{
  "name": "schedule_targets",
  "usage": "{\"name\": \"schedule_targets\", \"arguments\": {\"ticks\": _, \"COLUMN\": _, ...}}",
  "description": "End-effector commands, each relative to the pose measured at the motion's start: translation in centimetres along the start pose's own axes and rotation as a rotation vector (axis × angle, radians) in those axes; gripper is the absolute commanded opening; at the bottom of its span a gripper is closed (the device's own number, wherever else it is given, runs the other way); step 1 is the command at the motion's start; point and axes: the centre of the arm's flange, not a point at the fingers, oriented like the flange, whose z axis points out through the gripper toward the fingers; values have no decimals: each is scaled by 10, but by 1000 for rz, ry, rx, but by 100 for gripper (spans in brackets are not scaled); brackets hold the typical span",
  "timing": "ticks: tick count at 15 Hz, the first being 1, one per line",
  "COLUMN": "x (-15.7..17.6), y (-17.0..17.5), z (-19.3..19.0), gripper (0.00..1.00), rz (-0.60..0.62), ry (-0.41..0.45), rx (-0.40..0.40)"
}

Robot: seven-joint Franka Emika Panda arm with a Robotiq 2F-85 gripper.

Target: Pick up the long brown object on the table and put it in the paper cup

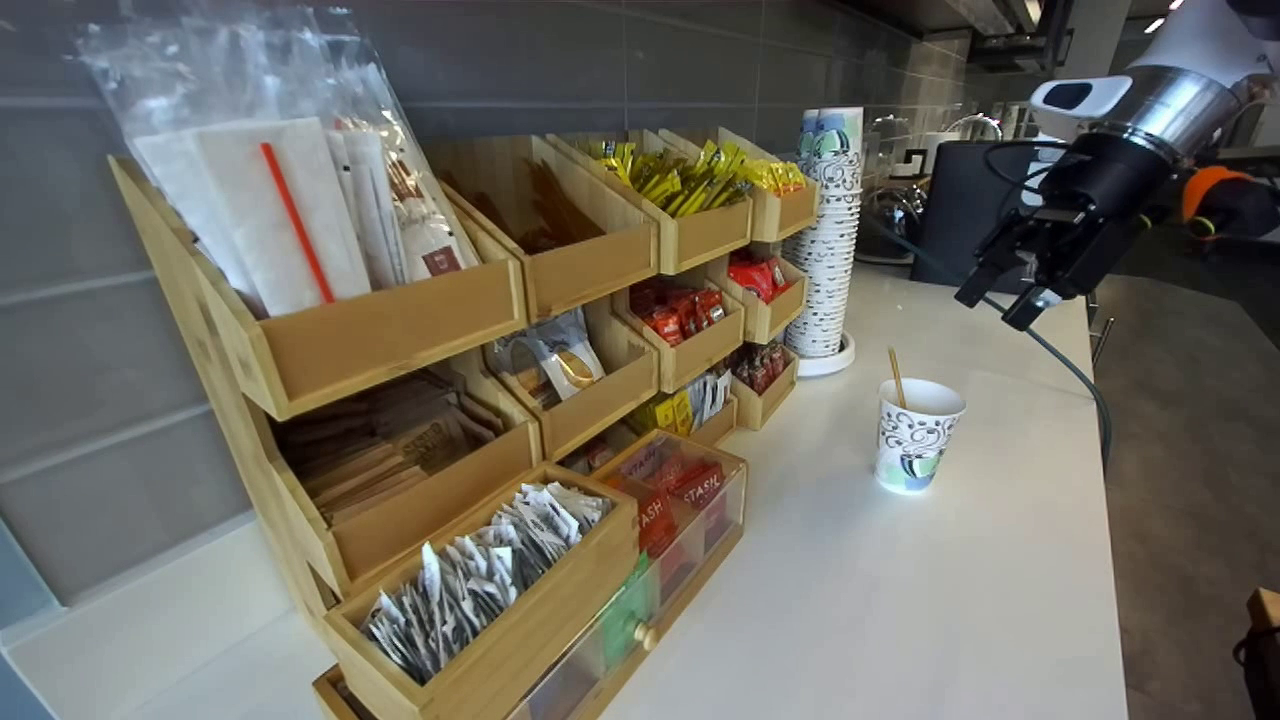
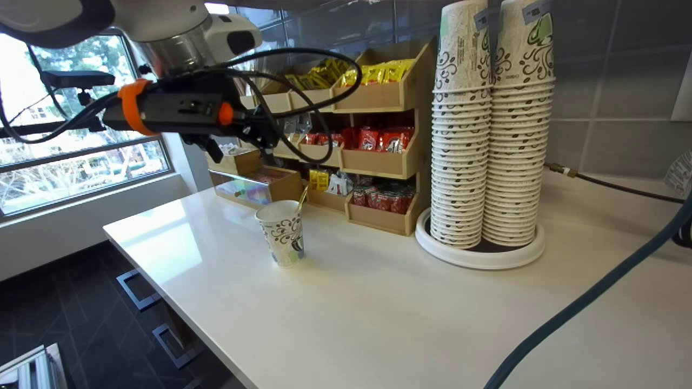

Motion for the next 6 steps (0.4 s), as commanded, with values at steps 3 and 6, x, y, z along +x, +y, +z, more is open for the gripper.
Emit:
{"name": "schedule_targets", "arguments": {"ticks": 3, "x": -1, "y": -4, "z": -4, "gripper": 100, "rz": 3, "ry": -3, "rx": -9}}
{"name": "schedule_targets", "arguments": {"ticks": 6, "x": -3, "y": -5, "z": -3, "gripper": 100, "rz": 4, "ry": -4, "rx": -7}}
